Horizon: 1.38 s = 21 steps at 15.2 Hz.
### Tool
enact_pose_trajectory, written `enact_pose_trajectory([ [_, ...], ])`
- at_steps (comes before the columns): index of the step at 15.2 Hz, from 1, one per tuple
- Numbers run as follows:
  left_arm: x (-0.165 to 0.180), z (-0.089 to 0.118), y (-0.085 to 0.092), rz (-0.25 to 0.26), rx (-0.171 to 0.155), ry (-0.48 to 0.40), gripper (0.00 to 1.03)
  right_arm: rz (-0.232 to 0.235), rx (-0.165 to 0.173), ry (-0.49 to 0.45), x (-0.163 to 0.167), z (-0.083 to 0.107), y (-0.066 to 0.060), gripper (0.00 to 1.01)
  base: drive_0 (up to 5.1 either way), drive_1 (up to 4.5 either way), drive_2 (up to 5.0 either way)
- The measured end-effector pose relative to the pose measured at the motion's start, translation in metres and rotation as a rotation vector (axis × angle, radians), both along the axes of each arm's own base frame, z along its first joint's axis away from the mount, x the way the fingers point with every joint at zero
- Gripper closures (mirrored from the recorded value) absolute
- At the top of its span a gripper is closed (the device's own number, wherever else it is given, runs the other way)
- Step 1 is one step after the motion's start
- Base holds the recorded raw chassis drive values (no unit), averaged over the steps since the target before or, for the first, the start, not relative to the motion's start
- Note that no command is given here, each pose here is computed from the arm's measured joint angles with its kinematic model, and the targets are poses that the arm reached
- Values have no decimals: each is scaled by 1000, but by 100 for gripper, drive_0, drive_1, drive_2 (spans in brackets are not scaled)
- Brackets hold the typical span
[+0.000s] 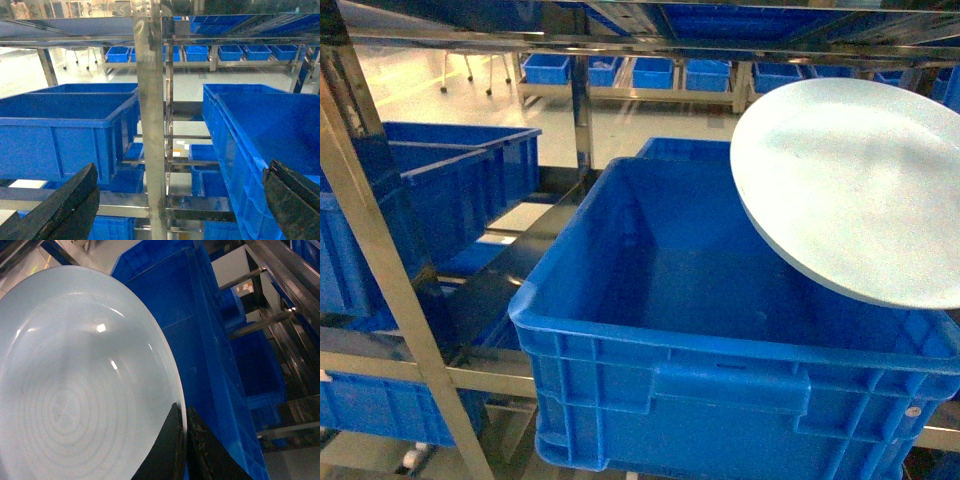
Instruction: Place blue tray on left shelf second layer neatly
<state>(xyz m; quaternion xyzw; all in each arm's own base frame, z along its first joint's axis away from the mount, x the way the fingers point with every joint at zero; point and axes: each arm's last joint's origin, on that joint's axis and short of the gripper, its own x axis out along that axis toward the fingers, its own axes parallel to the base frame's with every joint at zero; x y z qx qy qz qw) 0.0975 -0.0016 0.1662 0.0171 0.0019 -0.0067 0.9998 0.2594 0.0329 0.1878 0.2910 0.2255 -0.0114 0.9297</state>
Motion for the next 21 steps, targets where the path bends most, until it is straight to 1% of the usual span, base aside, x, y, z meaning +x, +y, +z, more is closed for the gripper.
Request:
enact_pose_trajectory([
  [1,0,0,0,0,0,0,5,-5,-17,10,7,-2,7,99,0,0,0],
  [2,0,0,0,0,0,0,5,-21,-42,39,12,-7,13,99,0,0,0],
  [3,0,0,0,0,0,0,5,-40,-62,50,14,-11,17,99,0,0,0],
  [4,0,0,0,0,0,0,5,-65,-76,44,17,-13,17,99,0,0,0],
  [5,0,0,0,0,0,0,5,-87,-74,32,20,-15,17,99,0,0,0],
  [6,0,0,0,0,0,0,5,-111,-74,28,23,-19,13,99,0,0,0],
  [7,0,0,0,0,0,0,5,-141,-72,38,26,-22,6,99,0,0,0],
  [8,0,0,0,0,0,0,5,-169,-59,49,30,-25,0,99,0,0,0],
  [9,0,0,0,0,0,0,5,-178,-43,43,32,-26,0,99,0,0,0],
  [10,0,0,0,0,0,0,5,-119,22,5,36,-23,11,97,0,0,0],
  [11,0,0,0,0,0,0,5,25,62,-9,30,-18,40,70,0,0,0],
  [12,0,0,0,0,0,0,5,73,59,2,19,-15,49,59,0,0,0],
  [13,0,0,0,0,0,0,5,107,53,13,3,-16,52,48,0,0,0],
  [14,0,0,0,0,0,0,5,117,42,35,-13,-19,47,35,0,0,0],
  [15,0,0,0,0,0,0,5,103,36,56,-25,-22,38,26,0,0,0],
  [17,0,0,0,0,0,0,5,78,21,105,-57,-26,12,4,0,0,0],
  [18,0,0,0,0,0,0,5,76,4,77,-75,-19,-3,2,0,0,0],
  [19,0,0,0,0,0,0,5,86,-22,21,-88,-5,-14,4,0,0,0],
  [20,0,0,0,0,0,0,5,81,-140,-66,-109,15,-24,3,0,0,0],
  [21,0,0,0,0,0,0,5,124,-268,-115,-124,26,-20,3,0,0,0],
])
